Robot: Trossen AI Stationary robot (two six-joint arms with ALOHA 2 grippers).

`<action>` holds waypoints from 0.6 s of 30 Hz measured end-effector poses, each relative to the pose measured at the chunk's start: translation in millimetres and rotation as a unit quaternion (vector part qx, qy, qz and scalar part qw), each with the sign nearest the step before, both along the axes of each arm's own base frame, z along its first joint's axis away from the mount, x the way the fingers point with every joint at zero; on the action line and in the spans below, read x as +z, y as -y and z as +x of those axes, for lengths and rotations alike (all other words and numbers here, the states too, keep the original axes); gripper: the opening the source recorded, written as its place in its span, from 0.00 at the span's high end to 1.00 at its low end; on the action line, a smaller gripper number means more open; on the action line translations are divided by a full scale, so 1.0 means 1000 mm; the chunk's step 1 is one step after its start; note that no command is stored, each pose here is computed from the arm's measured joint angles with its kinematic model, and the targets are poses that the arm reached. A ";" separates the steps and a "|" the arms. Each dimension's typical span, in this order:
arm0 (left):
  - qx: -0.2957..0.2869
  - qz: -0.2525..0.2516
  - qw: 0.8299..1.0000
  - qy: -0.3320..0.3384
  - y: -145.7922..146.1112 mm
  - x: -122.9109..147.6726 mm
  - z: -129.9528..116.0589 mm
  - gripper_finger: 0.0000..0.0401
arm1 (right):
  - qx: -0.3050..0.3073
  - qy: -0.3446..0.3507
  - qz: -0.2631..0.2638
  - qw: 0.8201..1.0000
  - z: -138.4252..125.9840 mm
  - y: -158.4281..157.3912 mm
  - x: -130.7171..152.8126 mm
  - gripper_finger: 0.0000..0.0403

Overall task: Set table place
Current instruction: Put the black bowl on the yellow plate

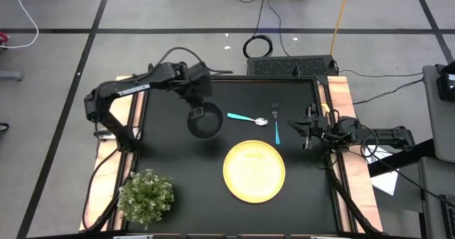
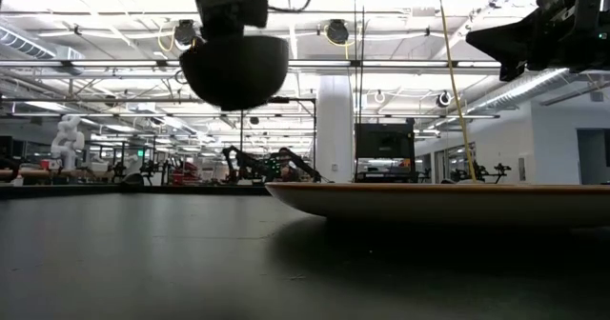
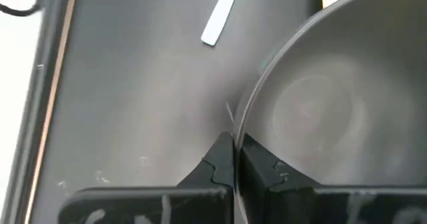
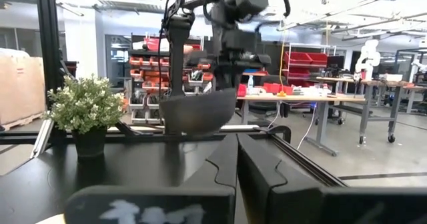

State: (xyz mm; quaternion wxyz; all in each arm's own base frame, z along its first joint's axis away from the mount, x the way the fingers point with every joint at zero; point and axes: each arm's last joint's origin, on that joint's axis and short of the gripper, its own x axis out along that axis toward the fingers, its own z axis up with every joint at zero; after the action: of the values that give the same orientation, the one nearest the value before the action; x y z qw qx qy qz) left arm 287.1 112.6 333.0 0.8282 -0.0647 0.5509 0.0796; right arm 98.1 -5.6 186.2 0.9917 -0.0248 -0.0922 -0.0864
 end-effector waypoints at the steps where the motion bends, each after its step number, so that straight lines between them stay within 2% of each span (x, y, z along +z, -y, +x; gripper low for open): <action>1: 0.001 0.001 1.000 0.003 0.001 0.004 -0.004 0.99 | 0.000 0.000 0.000 1.000 0.000 0.000 0.000 1.00; 7: 0.002 0.011 1.000 0.022 0.007 0.018 -0.015 0.99 | 0.000 0.006 0.000 1.000 0.000 0.000 0.001 1.00; 18: -0.025 0.018 0.999 0.036 0.010 0.023 -0.022 0.99 | 0.000 0.005 0.000 1.000 0.000 0.000 0.001 1.00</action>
State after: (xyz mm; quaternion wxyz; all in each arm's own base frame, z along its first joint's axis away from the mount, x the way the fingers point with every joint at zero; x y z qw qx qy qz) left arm 264.8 102.9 356.4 0.8503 -0.0386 0.5207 0.0661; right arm 98.1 -5.6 187.3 0.9912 -0.0244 -0.0975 -0.0866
